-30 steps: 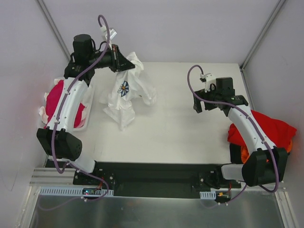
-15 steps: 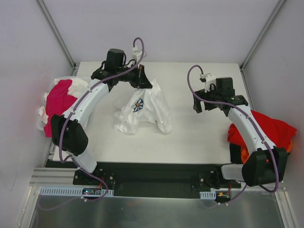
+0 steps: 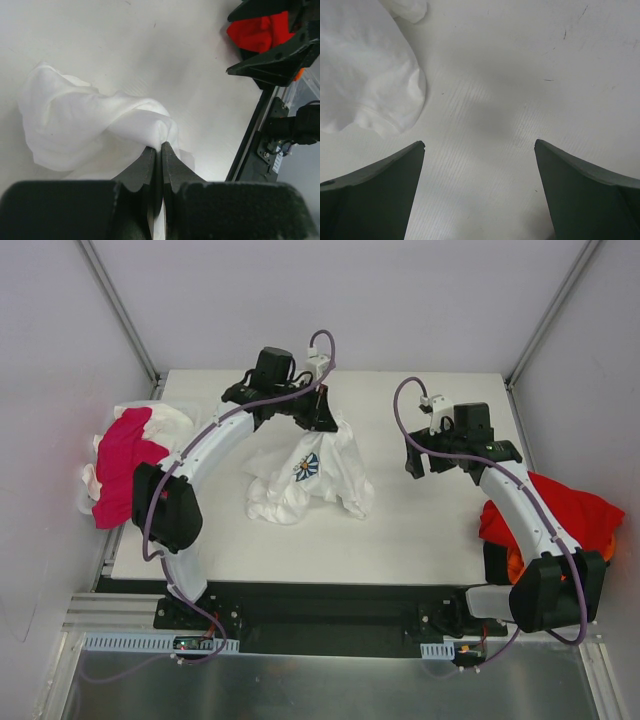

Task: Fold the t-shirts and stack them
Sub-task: Move the tshirt to the center of the board

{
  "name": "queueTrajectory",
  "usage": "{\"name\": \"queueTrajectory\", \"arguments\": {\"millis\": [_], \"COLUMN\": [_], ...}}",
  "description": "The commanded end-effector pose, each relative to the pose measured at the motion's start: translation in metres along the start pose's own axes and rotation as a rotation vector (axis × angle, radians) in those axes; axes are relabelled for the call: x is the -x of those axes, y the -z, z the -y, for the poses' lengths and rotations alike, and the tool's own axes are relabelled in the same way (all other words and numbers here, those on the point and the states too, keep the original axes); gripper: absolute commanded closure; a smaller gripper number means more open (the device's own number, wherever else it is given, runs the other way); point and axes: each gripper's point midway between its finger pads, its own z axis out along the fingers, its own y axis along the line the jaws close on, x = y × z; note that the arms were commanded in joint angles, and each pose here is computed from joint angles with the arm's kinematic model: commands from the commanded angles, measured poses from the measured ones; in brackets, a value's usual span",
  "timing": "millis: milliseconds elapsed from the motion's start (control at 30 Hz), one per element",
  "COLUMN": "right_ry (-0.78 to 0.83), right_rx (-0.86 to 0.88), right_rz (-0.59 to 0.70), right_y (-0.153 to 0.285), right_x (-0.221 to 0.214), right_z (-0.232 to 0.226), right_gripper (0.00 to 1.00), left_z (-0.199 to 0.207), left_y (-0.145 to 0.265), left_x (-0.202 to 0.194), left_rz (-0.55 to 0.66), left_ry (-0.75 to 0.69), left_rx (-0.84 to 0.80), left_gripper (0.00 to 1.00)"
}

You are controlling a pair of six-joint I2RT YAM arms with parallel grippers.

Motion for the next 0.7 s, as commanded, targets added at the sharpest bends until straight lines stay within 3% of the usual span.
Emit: {"name": "queueTrajectory", "arguments": {"millis": [0,167,333,667], "right_ry": [0.029,0.035,0.038,0.045], "right_rx": [0.013,0.012,0.014,0.019], "right_rz": [0.049,0.035,0.035,0.015], "right_y": [0.008,0.005,0.005,0.001], "right_x": [0.02,0.017,0.017,0.015], "right_z": [-0.005,-0.005,-0.005,-0.007], "right_gripper": [0.04,0.03,0.04,0.04], "left_z": [-0.01,-0.034,-0.051,-0.072], "left_y": [-0.001,0.005,0.036,0.079], "left_x": [0.029,0.06,0.104,0.131], "left_rz": [0.057,0.109,0.21,0.267], "left_ry": [-0.092,-0.145,-0.246,-0.334], "left_rx": [0.092,0.243,0.46,0.723], "left_gripper": [1.0,1.0,1.0,1.0]}}
